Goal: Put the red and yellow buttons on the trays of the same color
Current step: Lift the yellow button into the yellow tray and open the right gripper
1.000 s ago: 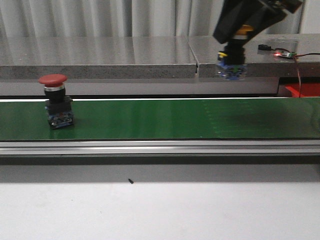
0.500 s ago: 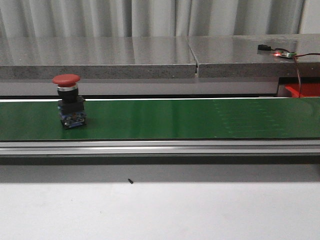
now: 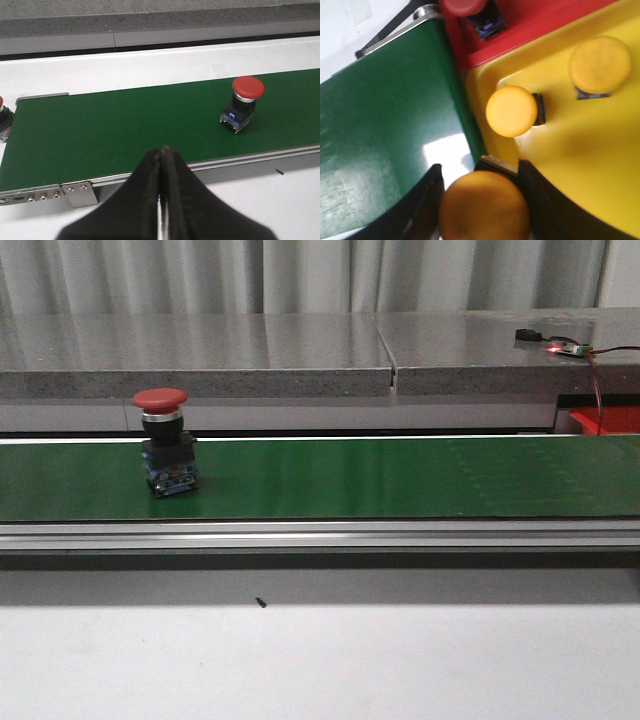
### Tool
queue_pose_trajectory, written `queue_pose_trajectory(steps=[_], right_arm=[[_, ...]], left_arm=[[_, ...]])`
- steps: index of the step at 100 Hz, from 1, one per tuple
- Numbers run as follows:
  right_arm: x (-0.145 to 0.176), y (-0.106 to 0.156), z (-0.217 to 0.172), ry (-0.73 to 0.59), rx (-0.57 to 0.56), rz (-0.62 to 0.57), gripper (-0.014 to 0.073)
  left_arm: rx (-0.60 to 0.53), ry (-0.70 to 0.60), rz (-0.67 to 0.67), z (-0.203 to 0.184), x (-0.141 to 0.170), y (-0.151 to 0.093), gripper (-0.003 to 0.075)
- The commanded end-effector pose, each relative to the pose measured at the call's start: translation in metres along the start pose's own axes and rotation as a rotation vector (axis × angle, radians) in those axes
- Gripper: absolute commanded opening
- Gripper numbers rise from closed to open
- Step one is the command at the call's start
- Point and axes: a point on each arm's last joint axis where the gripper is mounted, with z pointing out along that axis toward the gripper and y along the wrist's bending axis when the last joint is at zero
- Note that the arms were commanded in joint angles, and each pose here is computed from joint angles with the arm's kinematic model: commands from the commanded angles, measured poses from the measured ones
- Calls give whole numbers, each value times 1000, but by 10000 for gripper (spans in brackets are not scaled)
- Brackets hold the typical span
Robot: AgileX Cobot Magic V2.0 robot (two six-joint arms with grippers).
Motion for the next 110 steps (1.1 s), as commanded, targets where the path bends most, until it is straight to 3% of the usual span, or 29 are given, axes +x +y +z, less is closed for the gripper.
queue_pose_trajectory(steps=[1,53,89,110], right_arm=[[-7,-3,-15,-118,9,38,205],[20,-33,16,-196,122,135,205],[30,-36,25,-208,130,169,205],[32,-35,40,-152,120,170,205]], left_arm=[[-4,-92,-23,-4,-14,0,-19],[-4,-92,-23,-4,-14,0,-19],[-4,-92,-23,-4,-14,0,-19],[-4,-92,-23,-4,-14,0,-19]])
